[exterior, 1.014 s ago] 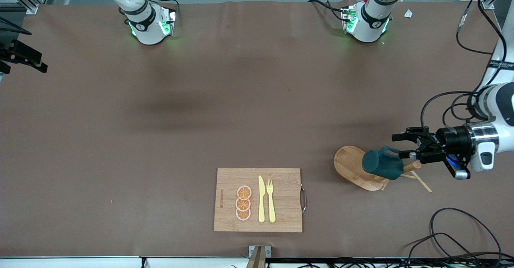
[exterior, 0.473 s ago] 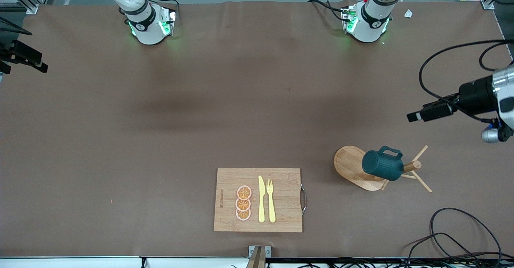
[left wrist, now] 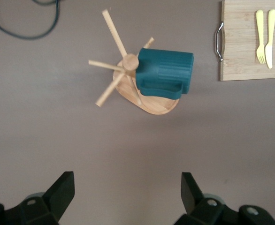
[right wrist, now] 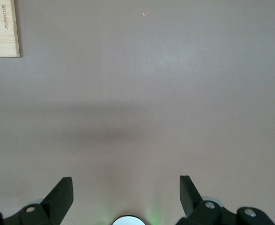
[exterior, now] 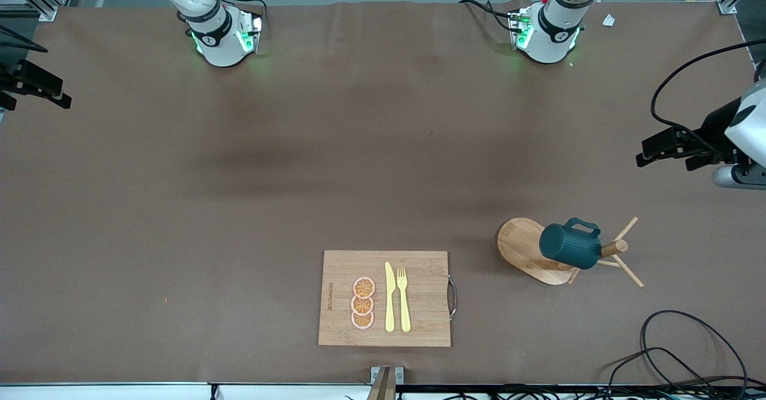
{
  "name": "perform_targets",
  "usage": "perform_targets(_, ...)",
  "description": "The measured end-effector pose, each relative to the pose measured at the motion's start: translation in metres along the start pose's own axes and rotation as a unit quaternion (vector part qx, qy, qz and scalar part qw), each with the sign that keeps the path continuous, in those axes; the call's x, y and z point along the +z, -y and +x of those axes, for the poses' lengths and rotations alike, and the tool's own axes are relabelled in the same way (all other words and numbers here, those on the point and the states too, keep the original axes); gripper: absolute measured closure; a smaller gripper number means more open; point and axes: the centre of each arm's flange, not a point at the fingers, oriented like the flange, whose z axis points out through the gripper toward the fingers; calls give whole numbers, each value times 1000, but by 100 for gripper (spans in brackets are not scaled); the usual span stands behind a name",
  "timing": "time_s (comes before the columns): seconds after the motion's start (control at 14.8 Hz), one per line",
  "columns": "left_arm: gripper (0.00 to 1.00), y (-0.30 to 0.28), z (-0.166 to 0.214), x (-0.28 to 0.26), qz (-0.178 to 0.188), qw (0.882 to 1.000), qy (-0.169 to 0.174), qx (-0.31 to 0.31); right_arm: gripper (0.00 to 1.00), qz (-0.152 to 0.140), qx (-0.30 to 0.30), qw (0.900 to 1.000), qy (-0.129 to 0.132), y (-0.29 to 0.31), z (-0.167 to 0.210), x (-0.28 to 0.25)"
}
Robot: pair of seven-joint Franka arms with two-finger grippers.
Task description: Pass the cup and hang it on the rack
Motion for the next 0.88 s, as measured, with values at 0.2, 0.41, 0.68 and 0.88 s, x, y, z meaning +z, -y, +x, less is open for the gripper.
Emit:
perform_targets(0.2, 0, -4, 1, -8, 1, 1000, -8, 16, 0, 0, 0, 1000, 0, 0, 0, 0)
perform_targets(0.41, 0, -29, 7, 2, 21, 999, -1, 26, 0, 0, 0, 1000, 0, 0, 0, 0)
perform_targets(0.68, 0, -52, 2, -7, 25, 1000, -3, 5, 0, 0, 0, 1000, 0, 0, 0, 0)
perform_targets(0.88, 0, -54, -5, -15, 32, 999, -1, -12, 0, 0, 0, 1000, 0, 0, 0, 0)
